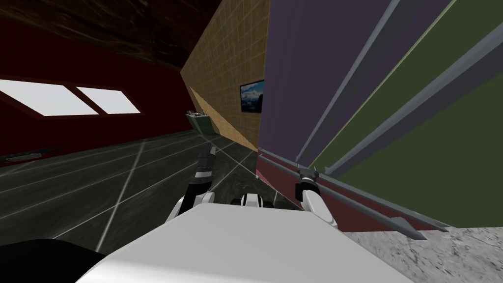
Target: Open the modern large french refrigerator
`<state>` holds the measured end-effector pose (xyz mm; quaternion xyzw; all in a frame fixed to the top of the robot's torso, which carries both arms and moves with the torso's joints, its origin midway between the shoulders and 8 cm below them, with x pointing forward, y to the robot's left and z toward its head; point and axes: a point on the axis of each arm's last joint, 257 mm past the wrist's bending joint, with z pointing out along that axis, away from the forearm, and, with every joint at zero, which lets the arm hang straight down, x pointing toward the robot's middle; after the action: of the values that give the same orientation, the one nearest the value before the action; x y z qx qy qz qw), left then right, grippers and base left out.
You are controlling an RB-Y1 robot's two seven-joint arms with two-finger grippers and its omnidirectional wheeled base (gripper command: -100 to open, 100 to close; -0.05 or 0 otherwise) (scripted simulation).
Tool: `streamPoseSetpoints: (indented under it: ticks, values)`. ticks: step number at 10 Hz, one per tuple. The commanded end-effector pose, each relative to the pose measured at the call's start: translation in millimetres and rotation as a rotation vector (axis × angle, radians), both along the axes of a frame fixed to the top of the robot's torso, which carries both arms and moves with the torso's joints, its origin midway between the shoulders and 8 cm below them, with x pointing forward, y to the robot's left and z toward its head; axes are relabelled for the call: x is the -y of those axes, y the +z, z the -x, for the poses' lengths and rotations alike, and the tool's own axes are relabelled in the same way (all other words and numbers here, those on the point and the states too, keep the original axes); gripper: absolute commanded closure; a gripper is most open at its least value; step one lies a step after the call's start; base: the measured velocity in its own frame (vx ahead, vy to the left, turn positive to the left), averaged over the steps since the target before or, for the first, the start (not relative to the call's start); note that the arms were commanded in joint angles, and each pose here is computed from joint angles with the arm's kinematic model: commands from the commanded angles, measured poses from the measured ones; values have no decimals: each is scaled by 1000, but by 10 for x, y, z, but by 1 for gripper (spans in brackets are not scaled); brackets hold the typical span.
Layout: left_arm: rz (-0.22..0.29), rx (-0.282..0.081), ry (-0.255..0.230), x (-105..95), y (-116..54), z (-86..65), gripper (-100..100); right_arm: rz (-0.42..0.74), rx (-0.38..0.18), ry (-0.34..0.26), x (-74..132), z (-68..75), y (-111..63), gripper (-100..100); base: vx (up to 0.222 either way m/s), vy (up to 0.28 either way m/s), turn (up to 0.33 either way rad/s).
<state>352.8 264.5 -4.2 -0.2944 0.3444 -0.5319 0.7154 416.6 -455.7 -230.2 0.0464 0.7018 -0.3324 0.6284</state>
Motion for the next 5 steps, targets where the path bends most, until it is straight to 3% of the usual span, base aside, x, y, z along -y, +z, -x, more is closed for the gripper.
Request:
streamPoseSetpoints:
  ticks: [1,5]
  values:
    - [0,0,0,0,0,0,0,51,-15,-32,65,5,7,-100,11,32,112]
    - [0,0,0,0,0,0,0,65,-25,-57,59,9,-32,-100,7,23,72]
